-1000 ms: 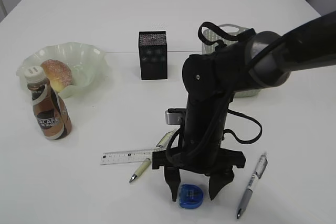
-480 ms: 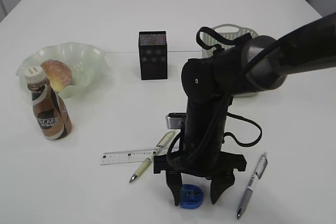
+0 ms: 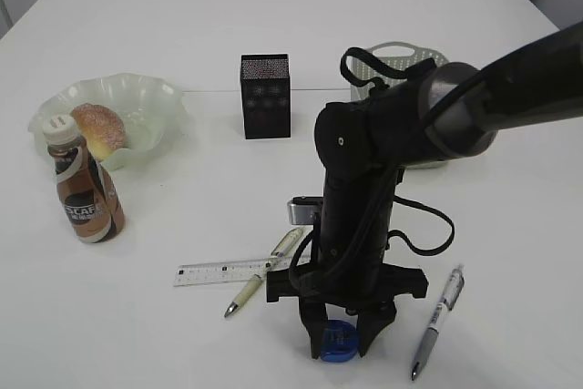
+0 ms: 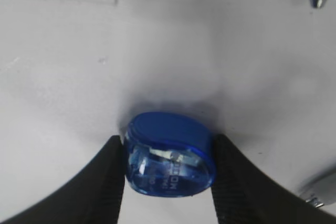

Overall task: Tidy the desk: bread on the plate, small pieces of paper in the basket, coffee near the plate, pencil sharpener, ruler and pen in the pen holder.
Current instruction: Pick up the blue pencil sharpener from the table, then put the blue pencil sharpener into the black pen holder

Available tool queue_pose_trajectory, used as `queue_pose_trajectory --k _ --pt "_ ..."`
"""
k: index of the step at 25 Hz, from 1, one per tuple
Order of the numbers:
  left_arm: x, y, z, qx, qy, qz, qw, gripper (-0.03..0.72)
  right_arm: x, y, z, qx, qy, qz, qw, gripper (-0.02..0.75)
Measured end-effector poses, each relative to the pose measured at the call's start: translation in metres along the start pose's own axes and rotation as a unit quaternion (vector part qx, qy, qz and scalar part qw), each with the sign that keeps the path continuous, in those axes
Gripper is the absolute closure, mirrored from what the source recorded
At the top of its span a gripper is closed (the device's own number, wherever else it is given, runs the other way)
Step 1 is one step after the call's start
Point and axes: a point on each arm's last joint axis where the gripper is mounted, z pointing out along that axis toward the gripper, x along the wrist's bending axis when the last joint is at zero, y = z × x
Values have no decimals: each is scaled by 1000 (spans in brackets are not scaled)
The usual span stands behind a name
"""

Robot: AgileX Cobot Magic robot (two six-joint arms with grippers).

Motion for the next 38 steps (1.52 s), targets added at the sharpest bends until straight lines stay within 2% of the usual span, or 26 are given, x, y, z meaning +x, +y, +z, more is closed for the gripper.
queue_pose_trajectory --k 7,14,16,20,24,27,31,34,38 --pt "0 0 0 0 0 0 1000 218 2 2 -2 0 1 -7 1000 410" --pt "0 0 0 0 0 0 1000 218 13 13 -31 -16 -6 -54 998 410" --pt "0 0 0 0 1 0 1000 201 16 18 -43 -31 -16 -79 996 411" --pt "0 0 0 0 1 0 1000 216 16 19 -64 -67 -33 -125 989 411" --pt "0 0 0 0 1 0 1000 218 13 12 -101 -139 -44 -150 978 412" --pt "0 0 0 0 1 0 1000 218 11 5 -131 -210 -43 -166 963 412" --pt "0 0 0 0 1 0 1000 218 5 -2 -163 -320 -53 -193 926 413" --pt "0 0 0 0 0 0 1000 218 1 -5 -168 -395 -53 -221 890 413" --pt "0 0 0 0 -1 0 1000 218 1 0 -160 -459 -44 -243 854 413"
